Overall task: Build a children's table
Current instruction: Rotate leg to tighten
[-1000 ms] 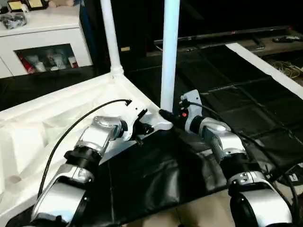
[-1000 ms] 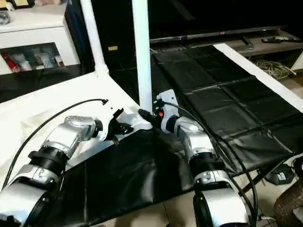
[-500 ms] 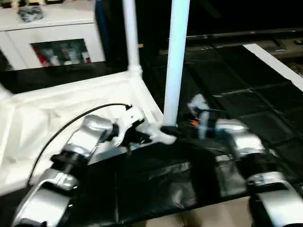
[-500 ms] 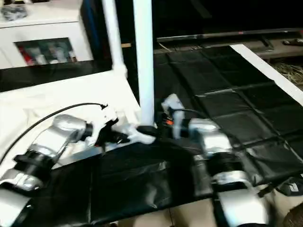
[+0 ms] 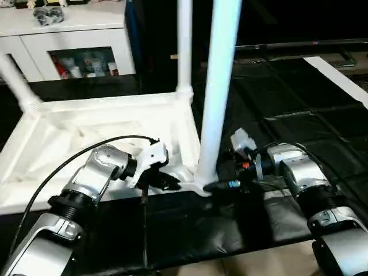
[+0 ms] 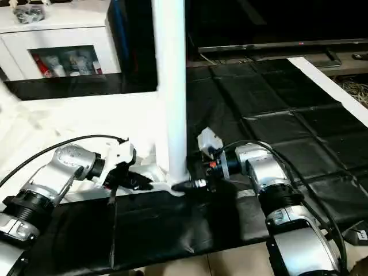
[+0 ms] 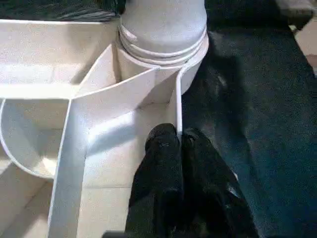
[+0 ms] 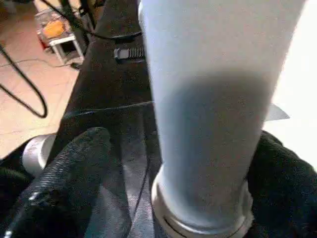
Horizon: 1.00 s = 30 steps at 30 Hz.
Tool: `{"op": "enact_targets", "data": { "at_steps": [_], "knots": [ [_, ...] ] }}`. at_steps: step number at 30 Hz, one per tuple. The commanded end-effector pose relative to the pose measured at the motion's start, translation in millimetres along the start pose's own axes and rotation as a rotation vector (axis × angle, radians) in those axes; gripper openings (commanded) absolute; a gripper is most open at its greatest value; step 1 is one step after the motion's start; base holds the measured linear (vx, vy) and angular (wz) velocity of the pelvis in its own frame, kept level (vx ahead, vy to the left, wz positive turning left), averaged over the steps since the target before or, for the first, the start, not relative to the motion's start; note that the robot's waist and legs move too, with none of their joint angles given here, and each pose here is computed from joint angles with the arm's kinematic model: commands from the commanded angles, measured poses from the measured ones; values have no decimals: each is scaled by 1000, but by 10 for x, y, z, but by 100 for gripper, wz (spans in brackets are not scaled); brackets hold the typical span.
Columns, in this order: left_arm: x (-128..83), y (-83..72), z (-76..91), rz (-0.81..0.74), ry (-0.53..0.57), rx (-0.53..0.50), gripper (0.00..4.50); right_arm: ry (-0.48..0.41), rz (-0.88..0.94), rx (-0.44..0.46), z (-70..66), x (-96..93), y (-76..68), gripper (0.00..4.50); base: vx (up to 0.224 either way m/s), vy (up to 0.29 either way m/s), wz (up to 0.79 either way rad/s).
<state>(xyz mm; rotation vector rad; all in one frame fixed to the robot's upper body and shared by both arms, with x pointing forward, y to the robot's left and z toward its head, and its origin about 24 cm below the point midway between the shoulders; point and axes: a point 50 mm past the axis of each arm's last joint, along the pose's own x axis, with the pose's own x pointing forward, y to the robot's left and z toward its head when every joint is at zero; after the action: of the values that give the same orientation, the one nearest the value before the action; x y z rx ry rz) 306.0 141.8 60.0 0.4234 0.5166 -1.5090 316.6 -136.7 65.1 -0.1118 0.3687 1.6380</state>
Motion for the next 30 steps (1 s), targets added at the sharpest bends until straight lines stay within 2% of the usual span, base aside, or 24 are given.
{"op": "enact_targets", "data": {
  "at_steps": [1, 18, 27, 30],
  "knots": [
    [29, -56, 88, -80, -11, 67, 0, 22, 36, -32, 67, 13, -10, 388, 0, 0, 0],
    [3, -81, 16, -87, 8, 60, 0, 7, 76, -29, 56, 78, 15, 249, 0, 0, 0],
    [22, -79, 20, -59, -31, 24, 0, -15, 97, -6, 7, 116, 70, 203, 0, 0, 0],
    [64, -48, 61, -21, -71, -10, 0, -68, 106, 17, -24, 164, 127, 201, 0, 0, 0]
  ]
}}
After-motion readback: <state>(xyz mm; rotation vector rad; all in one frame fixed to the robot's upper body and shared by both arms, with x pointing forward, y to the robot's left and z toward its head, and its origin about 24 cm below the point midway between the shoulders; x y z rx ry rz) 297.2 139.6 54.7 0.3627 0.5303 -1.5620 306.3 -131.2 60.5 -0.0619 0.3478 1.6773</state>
